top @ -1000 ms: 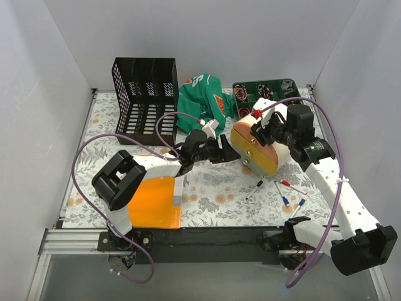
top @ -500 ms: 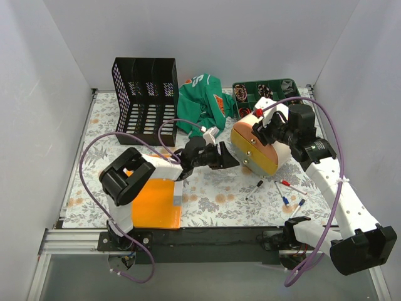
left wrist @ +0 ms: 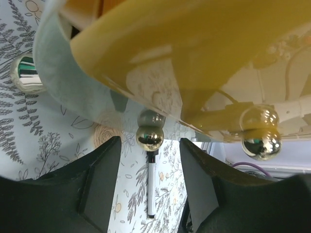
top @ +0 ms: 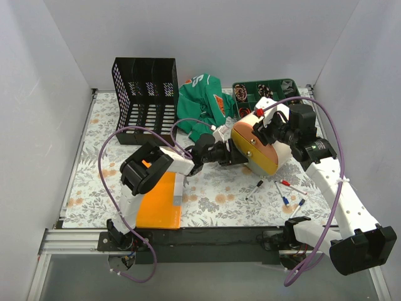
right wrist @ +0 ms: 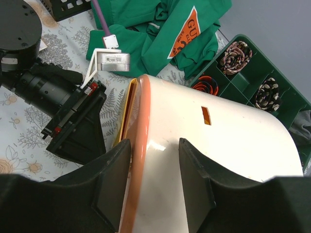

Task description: Organize the desk

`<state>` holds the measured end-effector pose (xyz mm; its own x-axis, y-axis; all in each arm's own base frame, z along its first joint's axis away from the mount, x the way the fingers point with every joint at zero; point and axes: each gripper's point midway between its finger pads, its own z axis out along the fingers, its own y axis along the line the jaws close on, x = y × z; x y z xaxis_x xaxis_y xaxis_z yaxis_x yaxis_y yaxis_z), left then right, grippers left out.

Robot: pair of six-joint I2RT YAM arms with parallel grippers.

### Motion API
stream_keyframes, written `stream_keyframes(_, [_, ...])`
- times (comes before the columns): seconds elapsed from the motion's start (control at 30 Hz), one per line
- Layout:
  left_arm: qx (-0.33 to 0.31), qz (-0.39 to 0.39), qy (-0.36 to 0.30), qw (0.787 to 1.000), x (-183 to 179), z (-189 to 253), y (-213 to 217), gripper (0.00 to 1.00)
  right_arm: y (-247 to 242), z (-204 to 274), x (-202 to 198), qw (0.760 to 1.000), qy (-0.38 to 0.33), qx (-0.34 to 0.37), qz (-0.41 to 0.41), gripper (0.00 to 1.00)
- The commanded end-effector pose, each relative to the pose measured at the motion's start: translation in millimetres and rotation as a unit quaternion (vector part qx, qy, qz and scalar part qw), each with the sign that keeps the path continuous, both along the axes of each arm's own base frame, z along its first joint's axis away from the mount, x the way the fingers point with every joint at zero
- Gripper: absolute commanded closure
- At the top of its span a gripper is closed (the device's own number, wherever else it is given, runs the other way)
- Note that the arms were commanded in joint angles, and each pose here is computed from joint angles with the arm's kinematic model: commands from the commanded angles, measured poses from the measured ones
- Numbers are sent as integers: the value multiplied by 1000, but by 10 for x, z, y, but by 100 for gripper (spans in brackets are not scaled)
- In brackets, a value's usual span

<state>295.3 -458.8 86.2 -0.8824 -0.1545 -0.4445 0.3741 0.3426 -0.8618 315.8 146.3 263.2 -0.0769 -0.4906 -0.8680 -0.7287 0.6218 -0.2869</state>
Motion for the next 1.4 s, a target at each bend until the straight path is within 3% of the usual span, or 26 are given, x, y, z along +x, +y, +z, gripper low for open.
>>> stream_keyframes(0.0, [-33,-17,-3,999,-27,167,-133,51,-97,-580,-298,991,128,-24,-12,48])
stream_keyframes(0.3, [-49,-18,2,999,-20,140,-186,54,-93,-594,-286,991,132,-24,-12,48])
stream_keyframes(0.47, [-50,-18,4,999,-11,105,-197,64,-101,-593,-288,991,131,-24,-14,48])
stream_keyframes(0.6, [-56,-22,1,998,-49,125,-167,81,-119,-608,-287,991,132,-26,-17,48])
stream_keyframes(0.67, [-62,-25,-9,998,-79,204,-138,84,-132,-611,-285,991,132,-26,-19,48])
stream_keyframes(1.03, [-33,-36,-16,999,-660,169,467,85,-161,-647,-264,990,137,-29,-26,48])
stream_keyframes(1.17, [-32,-44,-9,998,-787,135,559,82,-159,-645,-260,990,139,-28,-26,48])
stream_keyframes(1.27, [-29,-39,-11,999,-752,145,545,69,-145,-617,-276,990,139,-26,-22,46])
stream_keyframes(1.37, [-27,-32,-21,999,-686,218,516,38,-136,-556,-289,990,135,-25,-16,36])
